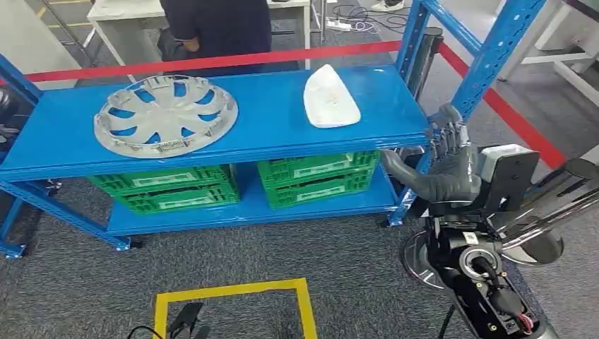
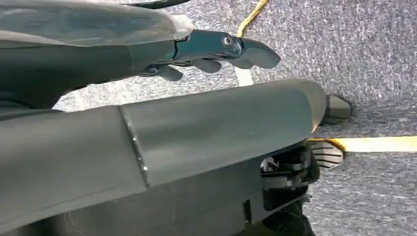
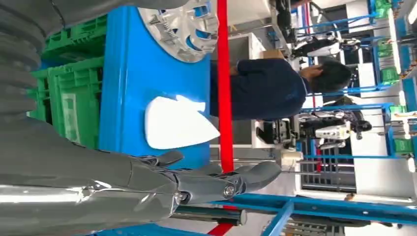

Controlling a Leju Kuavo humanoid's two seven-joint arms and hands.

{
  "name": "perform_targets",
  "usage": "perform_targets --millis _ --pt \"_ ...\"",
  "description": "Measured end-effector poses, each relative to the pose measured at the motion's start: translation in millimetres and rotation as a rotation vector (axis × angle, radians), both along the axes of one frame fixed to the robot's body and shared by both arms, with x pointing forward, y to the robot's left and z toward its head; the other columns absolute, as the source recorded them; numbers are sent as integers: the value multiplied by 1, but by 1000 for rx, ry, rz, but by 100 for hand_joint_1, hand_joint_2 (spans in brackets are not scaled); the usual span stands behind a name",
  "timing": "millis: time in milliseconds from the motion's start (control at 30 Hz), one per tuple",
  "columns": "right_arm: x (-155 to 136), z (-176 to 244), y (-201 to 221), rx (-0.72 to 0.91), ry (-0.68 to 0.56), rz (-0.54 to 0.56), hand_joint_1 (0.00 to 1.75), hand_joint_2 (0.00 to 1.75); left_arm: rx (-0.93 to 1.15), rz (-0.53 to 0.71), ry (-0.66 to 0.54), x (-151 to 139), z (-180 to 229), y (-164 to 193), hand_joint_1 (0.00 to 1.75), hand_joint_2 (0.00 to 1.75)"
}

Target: Take the parts from the cabinet and place them on the table.

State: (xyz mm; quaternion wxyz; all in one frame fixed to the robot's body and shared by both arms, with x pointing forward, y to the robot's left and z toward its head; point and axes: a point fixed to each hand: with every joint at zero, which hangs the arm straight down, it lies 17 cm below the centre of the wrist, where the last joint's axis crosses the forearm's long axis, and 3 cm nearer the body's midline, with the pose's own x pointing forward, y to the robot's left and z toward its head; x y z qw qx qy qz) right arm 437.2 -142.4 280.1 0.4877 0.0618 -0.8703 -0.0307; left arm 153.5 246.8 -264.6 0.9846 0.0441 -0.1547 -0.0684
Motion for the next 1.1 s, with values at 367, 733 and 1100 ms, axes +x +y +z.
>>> perform_targets --millis 367,733,1100 --pt "0 0 0 1 -3 -1 0 175 -11 -3 1 0 0 -2 0 0" --pt "0 0 0 1 -3 -1 0 175 -11 -4 1 0 0 -2 0 0" --pt "0 0 0 0 -3 0 0 175 -11 -4 1 0 0 -2 0 0"
